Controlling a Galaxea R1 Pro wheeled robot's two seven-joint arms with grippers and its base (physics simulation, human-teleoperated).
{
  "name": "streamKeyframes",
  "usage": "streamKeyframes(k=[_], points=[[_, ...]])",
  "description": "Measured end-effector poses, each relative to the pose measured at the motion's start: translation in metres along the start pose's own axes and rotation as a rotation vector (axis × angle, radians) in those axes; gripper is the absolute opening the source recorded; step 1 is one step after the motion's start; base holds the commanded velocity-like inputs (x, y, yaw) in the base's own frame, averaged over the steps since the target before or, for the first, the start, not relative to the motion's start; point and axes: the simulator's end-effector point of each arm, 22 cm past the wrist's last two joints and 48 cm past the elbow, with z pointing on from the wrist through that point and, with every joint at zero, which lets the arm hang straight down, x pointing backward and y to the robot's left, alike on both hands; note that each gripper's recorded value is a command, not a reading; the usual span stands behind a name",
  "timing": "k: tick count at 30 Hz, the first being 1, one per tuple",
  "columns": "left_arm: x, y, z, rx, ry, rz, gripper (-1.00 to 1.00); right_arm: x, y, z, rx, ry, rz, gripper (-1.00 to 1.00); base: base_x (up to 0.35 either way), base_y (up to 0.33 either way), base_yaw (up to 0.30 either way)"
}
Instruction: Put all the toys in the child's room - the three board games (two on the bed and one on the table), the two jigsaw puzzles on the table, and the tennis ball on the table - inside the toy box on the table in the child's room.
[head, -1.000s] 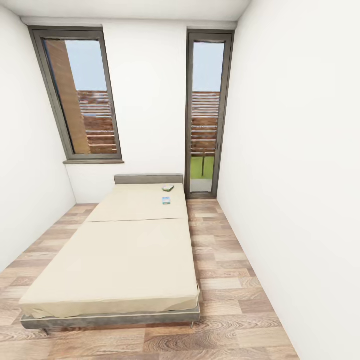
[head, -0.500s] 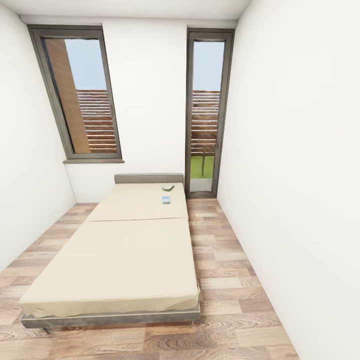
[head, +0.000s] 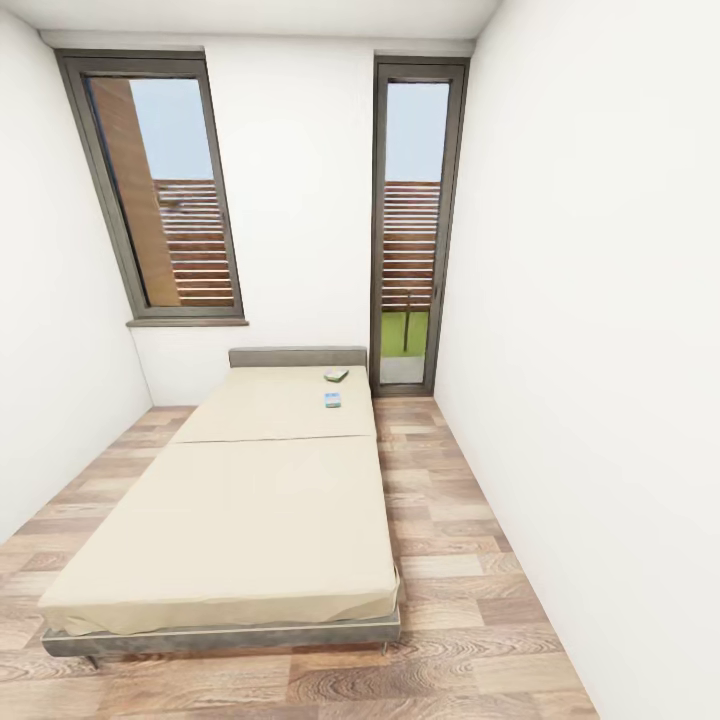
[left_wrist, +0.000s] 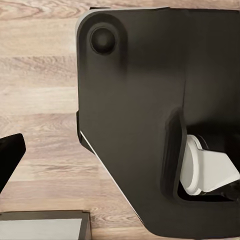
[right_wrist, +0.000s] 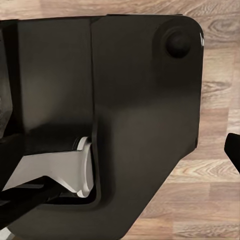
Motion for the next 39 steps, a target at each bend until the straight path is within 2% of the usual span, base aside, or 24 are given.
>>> streamKeyframes(k=[20,27,31,36,39], points=[[-0.001,0.001,0.000,-0.002,0.000,0.006,1.00,-0.001,-0.003,0.000,0.007,-0.002,0.001,1.00,0.000,0.000,0.000],[-0.012,0.005,0.000,-0.006,-0.021,0.008,1.00,-0.002,-0.005,0.000,0.009,-0.005,0.000,1.00,0.000,0.000,0.000],[-0.028,0.009,0.000,-0.011,-0.051,0.007,1.00,-0.007,-0.006,0.000,0.011,-0.028,-0.002,1.00,0.000,0.000,0.000],[-0.066,0.016,-0.001,-0.019,-0.116,0.006,1.00,-0.020,-0.008,0.001,0.014,-0.064,-0.002,1.00,0.000,0.000,0.000],[-0.109,0.027,-0.005,-0.032,-0.152,0.005,1.00,-0.061,-0.006,0.003,0.010,-0.125,-0.005,1.00,0.000,0.000,0.000]])
